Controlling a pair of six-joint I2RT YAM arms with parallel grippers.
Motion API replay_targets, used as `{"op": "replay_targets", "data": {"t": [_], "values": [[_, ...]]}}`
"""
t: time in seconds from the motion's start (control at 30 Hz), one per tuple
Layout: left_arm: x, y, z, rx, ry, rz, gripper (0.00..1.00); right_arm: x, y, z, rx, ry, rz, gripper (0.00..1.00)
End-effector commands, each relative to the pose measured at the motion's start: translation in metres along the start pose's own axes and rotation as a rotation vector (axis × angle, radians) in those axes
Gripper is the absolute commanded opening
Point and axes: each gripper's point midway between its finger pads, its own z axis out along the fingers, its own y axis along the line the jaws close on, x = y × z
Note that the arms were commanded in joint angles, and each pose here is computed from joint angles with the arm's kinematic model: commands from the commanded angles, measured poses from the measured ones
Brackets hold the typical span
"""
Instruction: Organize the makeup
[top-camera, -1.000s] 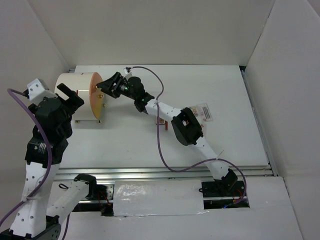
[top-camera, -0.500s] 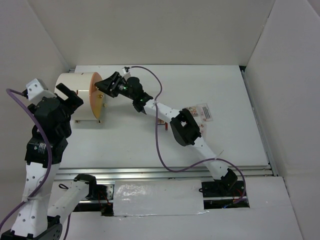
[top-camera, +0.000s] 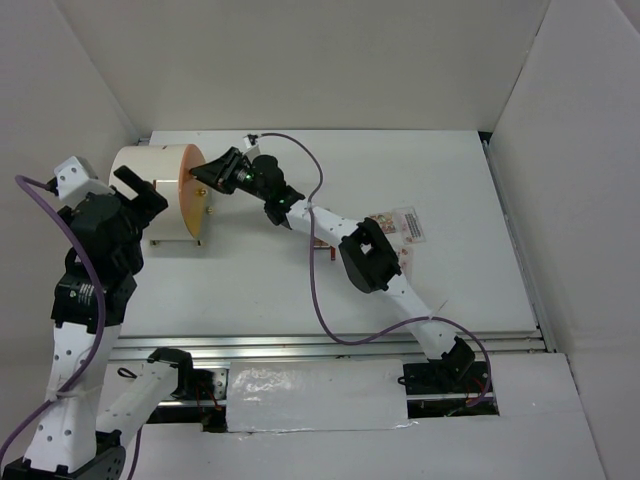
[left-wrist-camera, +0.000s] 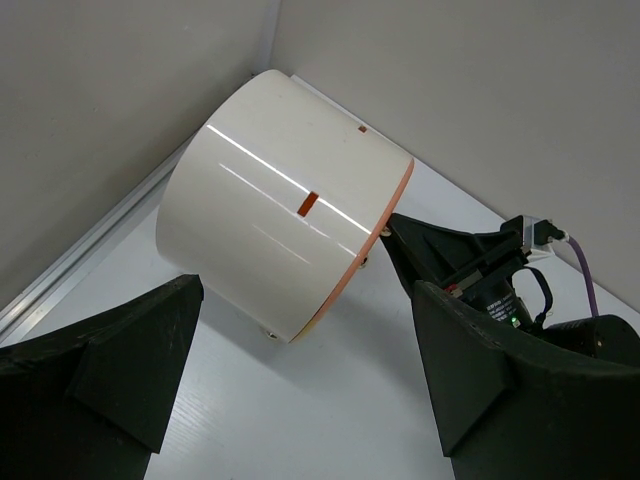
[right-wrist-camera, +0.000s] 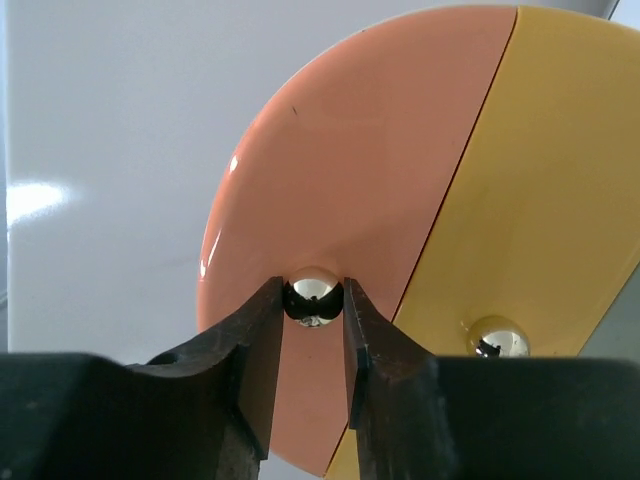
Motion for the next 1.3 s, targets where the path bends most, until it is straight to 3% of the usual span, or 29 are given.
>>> {"op": "replay_targets", "data": {"t": [0.0,0.07,0.13,1.27], "values": [[-0.009,-0.004,0.003,0.014,-0.034,-0.021,0.99,-0.004,0.036,0.004,-0.083,-0.027,-0.027,0.31],[-0.009,-0.003,0.003,0.009,-0.034,-0.020,0.99,-0.006,0.039,0.002,-0.088,-0.027,-0.032,0.22],[-0.009,-0.003,0.004,0.006,-0.034,-0.023,0.99,-0.003,0.043,-0.001,-0.095,-0.021,-0.037,0.21],[-0.003,-0.002,0.012,0.000,-0.014,-0.023,0.99,-0.063,0.038,-0.082,-0.070,-0.004,-0.063,0.24]]}}
